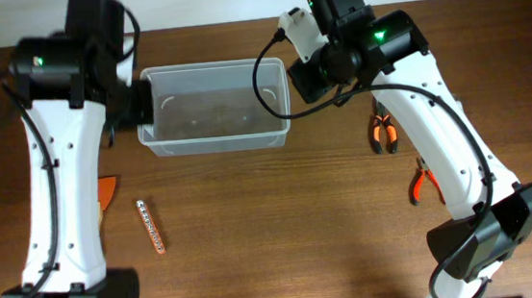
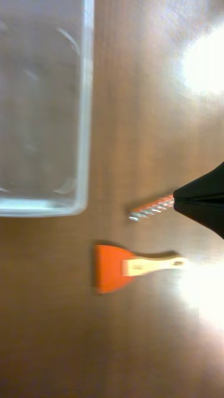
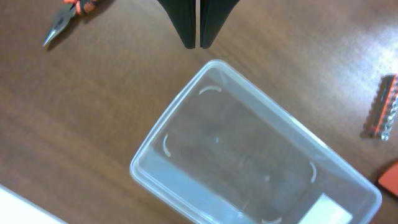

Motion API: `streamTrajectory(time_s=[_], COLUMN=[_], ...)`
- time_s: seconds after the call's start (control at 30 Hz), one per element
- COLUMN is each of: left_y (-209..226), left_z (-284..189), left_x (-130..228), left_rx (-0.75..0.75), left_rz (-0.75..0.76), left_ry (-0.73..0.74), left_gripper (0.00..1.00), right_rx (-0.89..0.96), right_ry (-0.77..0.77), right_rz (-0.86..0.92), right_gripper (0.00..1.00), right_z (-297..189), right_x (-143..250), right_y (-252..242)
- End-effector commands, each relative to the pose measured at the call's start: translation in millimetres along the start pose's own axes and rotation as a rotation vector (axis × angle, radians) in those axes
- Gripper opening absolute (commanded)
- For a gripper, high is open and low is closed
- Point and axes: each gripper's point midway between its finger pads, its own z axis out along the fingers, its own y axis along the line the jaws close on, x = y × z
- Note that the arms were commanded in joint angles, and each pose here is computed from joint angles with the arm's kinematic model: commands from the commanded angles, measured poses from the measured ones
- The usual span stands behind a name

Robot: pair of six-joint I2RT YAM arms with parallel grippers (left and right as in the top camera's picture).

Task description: Pack container

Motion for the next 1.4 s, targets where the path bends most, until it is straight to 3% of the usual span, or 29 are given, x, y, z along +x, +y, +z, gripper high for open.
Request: streamTrajectory(time_s=[0.0,0.23,0.83,1.37], left_y=[25,44,44,44], left_z=[-1,22,32,32], left_x=[36,62,46,47], left_rx=[-0.05,-0.07,-0.066,-0.066], left_rz=[-0.079,-0.133,-0.143,-0.143], left_ry=[0.055,0.144,0.079,0.082], left_gripper=[0.02,0.02,0.02,0.02], right_rx=[0.025,0.001,-0.098,-0.113], right_ry=[-0.044,0.018,0.225,0.441], right_rz=[-0.034,-0.042,-0.142,-0.069], right_gripper=[0.04,0.04,0.04,0.04], right_z=[-1,41,132,133], right_x=[-14,-7,35,89], right_y=[-3,-7,27,13])
